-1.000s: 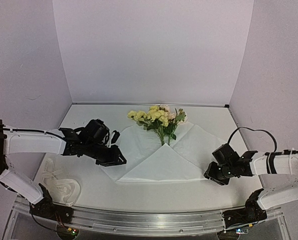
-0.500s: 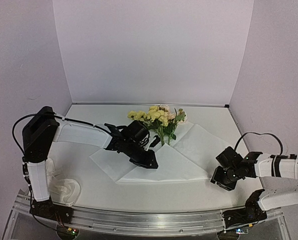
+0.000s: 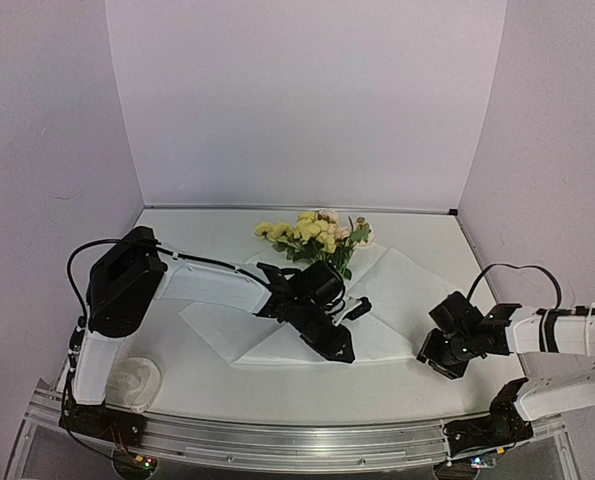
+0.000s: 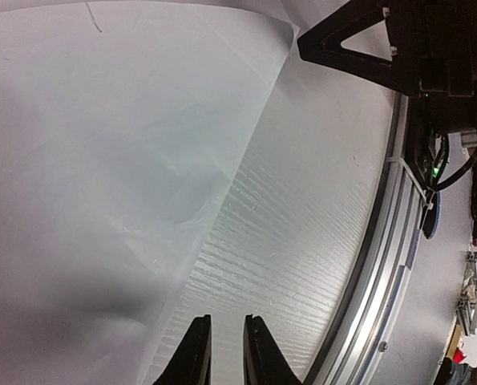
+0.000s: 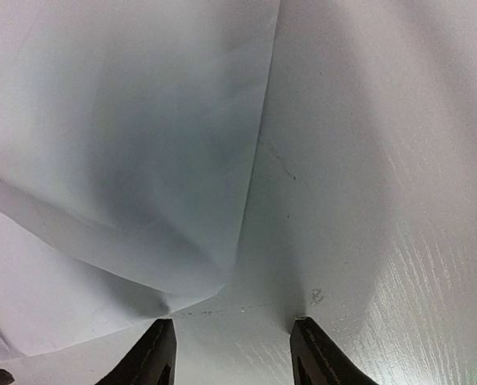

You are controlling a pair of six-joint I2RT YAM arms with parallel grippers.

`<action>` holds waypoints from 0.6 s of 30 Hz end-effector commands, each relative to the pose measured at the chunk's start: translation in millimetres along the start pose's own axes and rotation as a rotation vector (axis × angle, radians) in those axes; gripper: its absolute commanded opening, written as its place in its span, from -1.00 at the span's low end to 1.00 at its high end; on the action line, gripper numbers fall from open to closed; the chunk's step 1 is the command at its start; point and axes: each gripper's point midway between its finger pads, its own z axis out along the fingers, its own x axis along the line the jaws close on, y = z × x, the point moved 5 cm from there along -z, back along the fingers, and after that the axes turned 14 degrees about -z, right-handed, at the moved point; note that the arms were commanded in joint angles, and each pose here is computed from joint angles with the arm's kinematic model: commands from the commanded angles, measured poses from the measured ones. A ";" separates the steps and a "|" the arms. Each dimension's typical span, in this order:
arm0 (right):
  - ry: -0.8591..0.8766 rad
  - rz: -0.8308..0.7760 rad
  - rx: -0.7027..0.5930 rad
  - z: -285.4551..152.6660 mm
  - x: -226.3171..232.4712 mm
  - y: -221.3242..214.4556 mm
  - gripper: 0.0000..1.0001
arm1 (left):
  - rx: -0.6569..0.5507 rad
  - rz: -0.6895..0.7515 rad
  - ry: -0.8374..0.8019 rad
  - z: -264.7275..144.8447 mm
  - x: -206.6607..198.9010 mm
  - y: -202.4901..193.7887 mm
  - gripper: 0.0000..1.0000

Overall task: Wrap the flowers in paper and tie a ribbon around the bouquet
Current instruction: Press the fold line of the 1/4-folded wrapping paper.

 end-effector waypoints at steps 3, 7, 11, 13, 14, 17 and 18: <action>0.011 0.034 -0.001 5.5 1.7 0.2 -0.02 | -0.027 0.056 0.049 7.3 7.1 17.4 -0.70; 0.019 0.046 -0.005 7.3 2.4 0.2 -0.03 | -0.027 0.051 0.065 13.5 13.1 17.3 -0.71; 0.032 0.055 -0.003 10.0 5.1 0.5 -0.04 | -0.028 0.040 0.078 17.0 18.0 15.8 -0.72; 0.036 0.060 -0.005 12.0 5.6 0.5 -0.05 | -0.030 0.035 0.084 17.7 20.3 15.6 -0.72; 0.037 0.062 -0.007 12.9 5.8 0.4 -0.06 | -0.029 0.033 0.086 18.0 21.0 15.1 -0.73; 0.041 0.073 -0.017 15.3 5.0 0.6 -0.11 | -0.029 0.029 0.084 18.0 21.6 14.2 -0.73; 0.041 0.075 -0.020 15.8 4.7 0.6 -0.13 | -0.029 0.028 0.083 17.9 21.5 14.0 -0.73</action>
